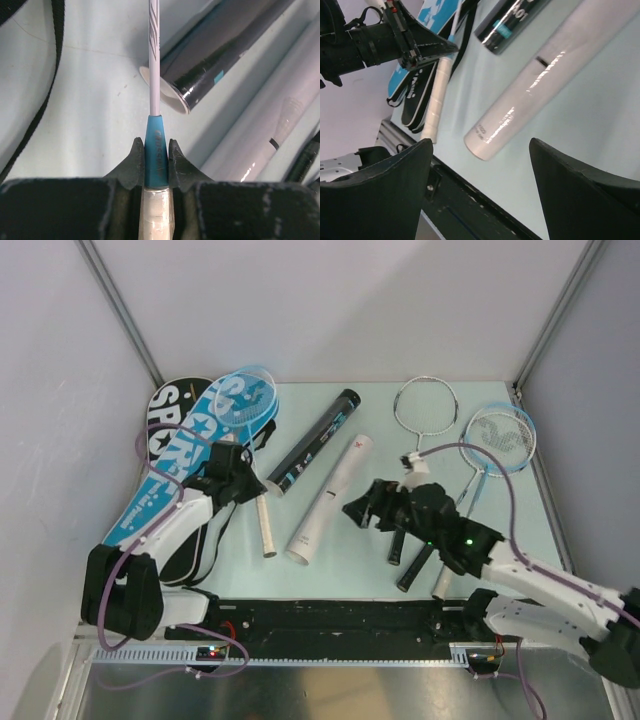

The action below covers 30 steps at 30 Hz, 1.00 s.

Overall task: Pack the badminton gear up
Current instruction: Pick up the racket from the center of the board.

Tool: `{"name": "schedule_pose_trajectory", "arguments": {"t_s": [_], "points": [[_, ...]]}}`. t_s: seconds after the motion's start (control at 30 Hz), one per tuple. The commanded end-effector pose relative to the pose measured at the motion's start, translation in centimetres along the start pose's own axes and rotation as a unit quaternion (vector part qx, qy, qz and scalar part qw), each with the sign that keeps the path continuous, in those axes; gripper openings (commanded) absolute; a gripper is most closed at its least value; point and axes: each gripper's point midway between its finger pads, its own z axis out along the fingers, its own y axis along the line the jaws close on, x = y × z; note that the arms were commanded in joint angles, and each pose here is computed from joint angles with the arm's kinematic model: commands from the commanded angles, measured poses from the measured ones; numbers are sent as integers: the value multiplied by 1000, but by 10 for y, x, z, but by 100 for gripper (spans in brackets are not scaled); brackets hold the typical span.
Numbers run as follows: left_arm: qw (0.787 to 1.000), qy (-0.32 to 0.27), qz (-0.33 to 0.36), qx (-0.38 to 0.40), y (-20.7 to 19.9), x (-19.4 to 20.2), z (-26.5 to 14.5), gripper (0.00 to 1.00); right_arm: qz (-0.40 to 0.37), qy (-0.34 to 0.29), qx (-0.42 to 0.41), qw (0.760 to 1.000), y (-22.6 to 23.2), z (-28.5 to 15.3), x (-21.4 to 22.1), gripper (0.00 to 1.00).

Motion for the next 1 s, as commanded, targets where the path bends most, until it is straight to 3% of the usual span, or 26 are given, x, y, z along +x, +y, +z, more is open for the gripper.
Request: {"name": "schedule_pose_trajectory", "arguments": {"t_s": [0.0,0.23,0.47,0.97], "points": [[997,-33,-29,69,-25,-13,-16,0,53,-29,-97,993,60,33,-10,83],[985,-65,-67,144,-42,-17,-31,0,46,33,-150,987,97,102,38,82],[976,-56,-93,186,-44,-13,-30,0,26,85,-181,979,107,150,77,81],[968,-87,-74,224,-44,-10,-48,0,5,141,-190,972,103,191,112,65]]}}
